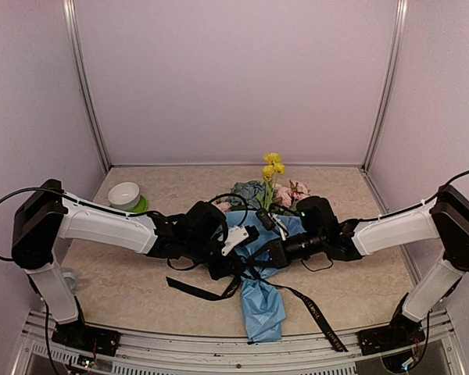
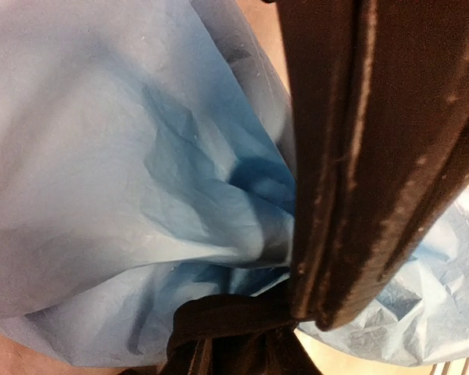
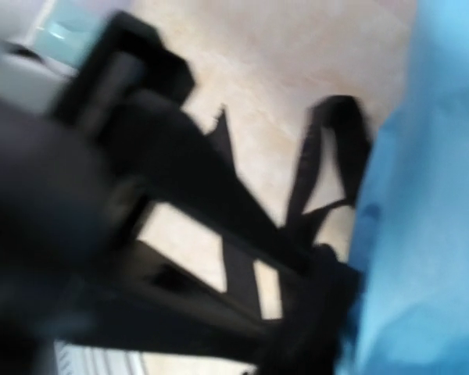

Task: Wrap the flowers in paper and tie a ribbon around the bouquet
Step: Cross the half-tied ribbon over the folded bouquet.

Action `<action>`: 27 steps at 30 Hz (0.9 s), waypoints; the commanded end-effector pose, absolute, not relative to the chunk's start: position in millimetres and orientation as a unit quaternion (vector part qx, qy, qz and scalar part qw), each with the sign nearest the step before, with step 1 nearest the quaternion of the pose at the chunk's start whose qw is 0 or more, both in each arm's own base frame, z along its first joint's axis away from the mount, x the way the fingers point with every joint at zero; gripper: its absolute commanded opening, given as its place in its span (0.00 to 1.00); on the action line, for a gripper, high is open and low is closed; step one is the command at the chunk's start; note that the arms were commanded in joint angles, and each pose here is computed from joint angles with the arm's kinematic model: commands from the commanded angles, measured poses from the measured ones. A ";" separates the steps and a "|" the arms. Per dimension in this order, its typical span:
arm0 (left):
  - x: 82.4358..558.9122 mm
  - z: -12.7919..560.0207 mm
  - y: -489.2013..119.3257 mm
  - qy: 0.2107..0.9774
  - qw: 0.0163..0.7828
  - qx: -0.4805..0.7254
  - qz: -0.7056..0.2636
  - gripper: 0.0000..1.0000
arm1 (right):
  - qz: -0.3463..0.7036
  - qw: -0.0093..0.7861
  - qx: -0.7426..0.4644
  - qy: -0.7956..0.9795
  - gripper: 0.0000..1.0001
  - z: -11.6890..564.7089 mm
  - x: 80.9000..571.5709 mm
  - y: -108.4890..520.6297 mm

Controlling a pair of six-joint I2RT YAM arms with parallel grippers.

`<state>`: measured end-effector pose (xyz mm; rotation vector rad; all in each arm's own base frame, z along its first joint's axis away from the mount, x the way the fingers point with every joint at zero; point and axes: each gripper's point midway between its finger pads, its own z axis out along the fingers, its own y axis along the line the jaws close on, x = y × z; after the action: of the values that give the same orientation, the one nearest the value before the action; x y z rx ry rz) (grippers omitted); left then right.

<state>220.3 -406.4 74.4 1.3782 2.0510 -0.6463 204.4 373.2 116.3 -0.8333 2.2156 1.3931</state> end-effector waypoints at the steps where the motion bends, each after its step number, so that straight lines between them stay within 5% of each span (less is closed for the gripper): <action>1: 226.8 77.6 -410.7 0.772 0.297 0.505 -0.248 0.24 | 0.543 0.209 -0.305 0.754 0.00 144.1 192.7 377.9; 10: 238.0 75.9 -418.3 0.783 0.300 0.481 -0.256 0.25 | 0.559 0.182 -0.305 0.749 0.00 130.8 176.1 388.4; 17: 233.9 68.8 -408.1 0.792 0.280 0.486 -0.240 0.25 | 0.483 0.239 -0.289 0.791 0.00 138.6 201.0 375.3; 27: 230.7 70.0 -409.3 0.798 0.275 0.471 -0.258 0.27 | 0.423 0.239 -0.269 0.831 0.33 107.4 212.4 365.1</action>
<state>229.6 -408.3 64.0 1.2938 2.1391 -0.6616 212.8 363.7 118.5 -0.7228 2.2480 1.1948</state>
